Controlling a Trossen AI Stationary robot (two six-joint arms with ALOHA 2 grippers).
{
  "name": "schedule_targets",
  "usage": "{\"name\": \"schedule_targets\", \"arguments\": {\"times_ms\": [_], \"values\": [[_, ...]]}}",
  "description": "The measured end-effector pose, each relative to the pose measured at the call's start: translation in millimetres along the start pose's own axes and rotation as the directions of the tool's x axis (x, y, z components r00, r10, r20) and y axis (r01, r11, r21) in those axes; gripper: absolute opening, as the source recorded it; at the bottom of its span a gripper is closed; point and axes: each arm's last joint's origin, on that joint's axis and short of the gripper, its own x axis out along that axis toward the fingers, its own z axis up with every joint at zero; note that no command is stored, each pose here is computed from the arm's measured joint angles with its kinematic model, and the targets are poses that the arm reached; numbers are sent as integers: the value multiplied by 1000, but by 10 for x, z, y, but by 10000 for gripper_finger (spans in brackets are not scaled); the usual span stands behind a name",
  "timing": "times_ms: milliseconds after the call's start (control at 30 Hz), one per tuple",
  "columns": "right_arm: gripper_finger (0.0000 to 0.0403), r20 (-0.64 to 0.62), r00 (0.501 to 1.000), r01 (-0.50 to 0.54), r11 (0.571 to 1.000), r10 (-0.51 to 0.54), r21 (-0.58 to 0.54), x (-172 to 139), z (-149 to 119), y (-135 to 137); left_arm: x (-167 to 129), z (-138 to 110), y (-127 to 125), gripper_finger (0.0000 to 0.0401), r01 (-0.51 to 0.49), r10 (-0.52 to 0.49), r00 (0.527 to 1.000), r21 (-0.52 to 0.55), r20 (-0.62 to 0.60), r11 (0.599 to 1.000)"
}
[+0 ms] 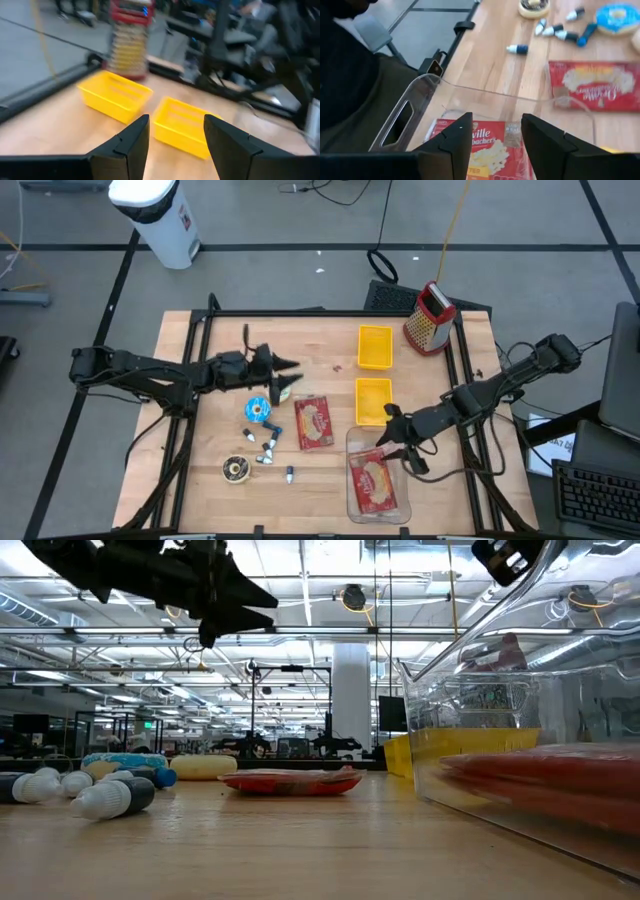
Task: Pick & Place Food Item
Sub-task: Put the red popcorn bag into the transparent bin
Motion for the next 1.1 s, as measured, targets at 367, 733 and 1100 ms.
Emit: {"name": "schedule_targets", "arguments": {"times_ms": [367, 733, 1100], "values": [[181, 83, 981, 191, 951, -175, -242, -58, 57, -83, 509, -122, -384, 293, -36, 134, 843, 194, -520, 980], [167, 152, 954, 293, 920, -260, -262, -297, 81, -116, 809, -653, -252, 334, -16, 215, 727, 298, -652, 955], [163, 293, 901, 390, 893, -319, -225, -398, -269, -220, 933, -796, 11, 309, -51, 219, 671, 250, -708, 967]]}}
